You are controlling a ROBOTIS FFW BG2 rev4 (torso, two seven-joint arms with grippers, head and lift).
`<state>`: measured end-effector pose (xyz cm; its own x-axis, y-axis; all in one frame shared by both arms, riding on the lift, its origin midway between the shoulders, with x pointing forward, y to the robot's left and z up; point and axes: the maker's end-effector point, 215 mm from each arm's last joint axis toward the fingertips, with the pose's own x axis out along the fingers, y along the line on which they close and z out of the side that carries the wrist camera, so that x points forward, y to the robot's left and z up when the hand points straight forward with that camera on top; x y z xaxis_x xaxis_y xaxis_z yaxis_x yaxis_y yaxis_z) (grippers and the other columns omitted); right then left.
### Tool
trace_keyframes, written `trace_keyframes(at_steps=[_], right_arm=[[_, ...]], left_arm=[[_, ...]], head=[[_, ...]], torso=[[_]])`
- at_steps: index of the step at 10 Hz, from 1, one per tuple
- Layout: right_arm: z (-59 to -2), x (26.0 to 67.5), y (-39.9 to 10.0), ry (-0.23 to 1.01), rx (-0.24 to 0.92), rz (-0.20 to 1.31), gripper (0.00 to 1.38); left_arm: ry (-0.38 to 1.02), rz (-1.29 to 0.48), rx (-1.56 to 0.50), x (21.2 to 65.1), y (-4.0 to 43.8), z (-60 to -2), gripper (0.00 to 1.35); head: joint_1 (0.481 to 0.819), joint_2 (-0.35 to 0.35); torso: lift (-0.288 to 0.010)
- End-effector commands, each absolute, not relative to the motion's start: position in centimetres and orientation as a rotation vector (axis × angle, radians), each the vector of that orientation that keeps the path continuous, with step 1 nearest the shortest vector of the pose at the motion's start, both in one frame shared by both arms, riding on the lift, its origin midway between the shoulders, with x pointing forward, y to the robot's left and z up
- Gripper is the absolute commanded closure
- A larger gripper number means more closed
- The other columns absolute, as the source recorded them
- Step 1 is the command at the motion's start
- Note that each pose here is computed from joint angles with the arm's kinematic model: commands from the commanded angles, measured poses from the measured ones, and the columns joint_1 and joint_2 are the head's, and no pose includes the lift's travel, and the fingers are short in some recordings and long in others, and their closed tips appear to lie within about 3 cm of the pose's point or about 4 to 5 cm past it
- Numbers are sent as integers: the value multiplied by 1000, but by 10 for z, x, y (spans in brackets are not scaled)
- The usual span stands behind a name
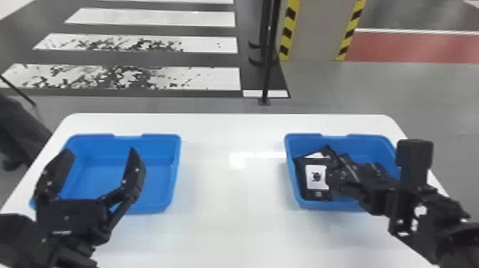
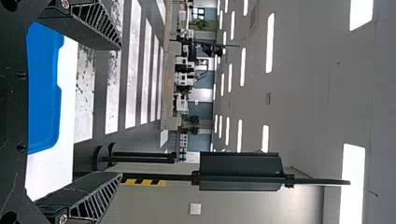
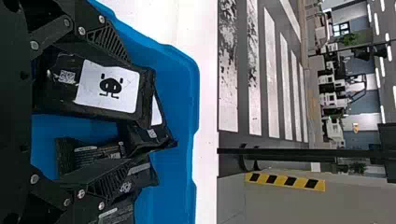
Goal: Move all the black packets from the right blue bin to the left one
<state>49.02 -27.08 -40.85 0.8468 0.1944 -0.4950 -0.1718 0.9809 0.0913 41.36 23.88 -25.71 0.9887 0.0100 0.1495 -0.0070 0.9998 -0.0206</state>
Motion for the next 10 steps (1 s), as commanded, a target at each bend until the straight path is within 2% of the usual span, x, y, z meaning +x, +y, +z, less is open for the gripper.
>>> trace_keyframes(at_steps=[1, 10], right_arm=[[-420, 493, -262, 555, 54, 213, 317], [-456, 497, -232, 645, 32, 262, 318]], left_arm=[[-151, 8, -17, 414, 238, -257, 67], [-156, 11, -13, 412, 241, -258, 82]], head=[[695, -42], [695, 9]], torso=[[-140], [-140]])
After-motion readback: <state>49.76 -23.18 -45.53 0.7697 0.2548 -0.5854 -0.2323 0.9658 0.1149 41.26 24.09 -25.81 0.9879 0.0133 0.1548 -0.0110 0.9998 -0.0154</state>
